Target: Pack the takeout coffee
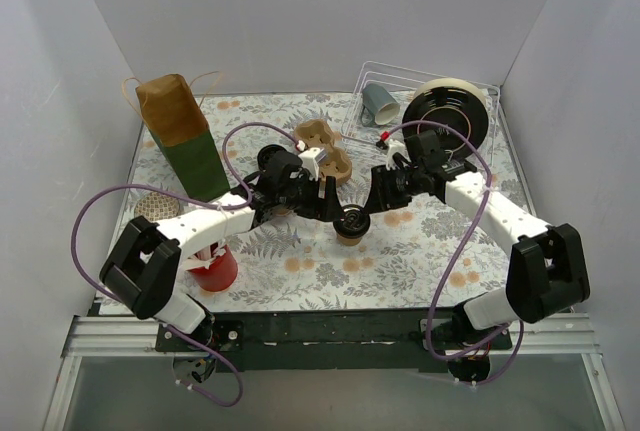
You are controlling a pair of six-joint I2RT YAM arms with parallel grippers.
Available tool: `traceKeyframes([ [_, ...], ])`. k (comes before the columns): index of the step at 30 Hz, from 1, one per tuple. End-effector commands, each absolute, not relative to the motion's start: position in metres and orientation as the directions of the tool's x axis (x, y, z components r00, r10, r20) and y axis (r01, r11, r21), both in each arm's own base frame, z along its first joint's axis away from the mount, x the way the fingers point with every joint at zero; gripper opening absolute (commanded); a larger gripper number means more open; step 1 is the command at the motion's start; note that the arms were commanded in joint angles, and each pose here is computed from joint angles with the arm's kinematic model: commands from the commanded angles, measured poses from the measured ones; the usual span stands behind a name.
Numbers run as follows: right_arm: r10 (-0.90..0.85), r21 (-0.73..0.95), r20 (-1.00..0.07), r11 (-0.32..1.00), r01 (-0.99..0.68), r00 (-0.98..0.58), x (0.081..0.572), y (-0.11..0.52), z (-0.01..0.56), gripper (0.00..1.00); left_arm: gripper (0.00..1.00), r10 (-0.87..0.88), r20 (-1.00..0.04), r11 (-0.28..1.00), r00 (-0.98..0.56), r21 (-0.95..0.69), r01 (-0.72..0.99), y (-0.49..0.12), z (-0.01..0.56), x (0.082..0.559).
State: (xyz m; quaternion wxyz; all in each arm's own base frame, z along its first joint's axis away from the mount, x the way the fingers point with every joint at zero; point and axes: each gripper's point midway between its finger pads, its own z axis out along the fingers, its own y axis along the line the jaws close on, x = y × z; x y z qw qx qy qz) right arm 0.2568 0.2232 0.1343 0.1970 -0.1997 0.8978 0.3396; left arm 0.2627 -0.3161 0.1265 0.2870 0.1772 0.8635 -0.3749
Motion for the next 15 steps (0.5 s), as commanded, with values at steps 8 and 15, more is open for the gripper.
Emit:
traceKeyframes([
  [8,-0.063,0.534,-0.583,0.722,-0.44,-0.81,0.26,0.217,0.145,0.4,0.69,0.082,-0.631,0.665,-0.771,-0.542,0.514,-0.325,0.125,0.276],
  [15,-0.057,0.549,-0.563,0.72,-0.425,-0.824,0.253,0.217,0.132,0.37,0.67,0.093,-0.612,0.666,-0.785,-0.547,0.506,-0.328,0.116,0.275],
])
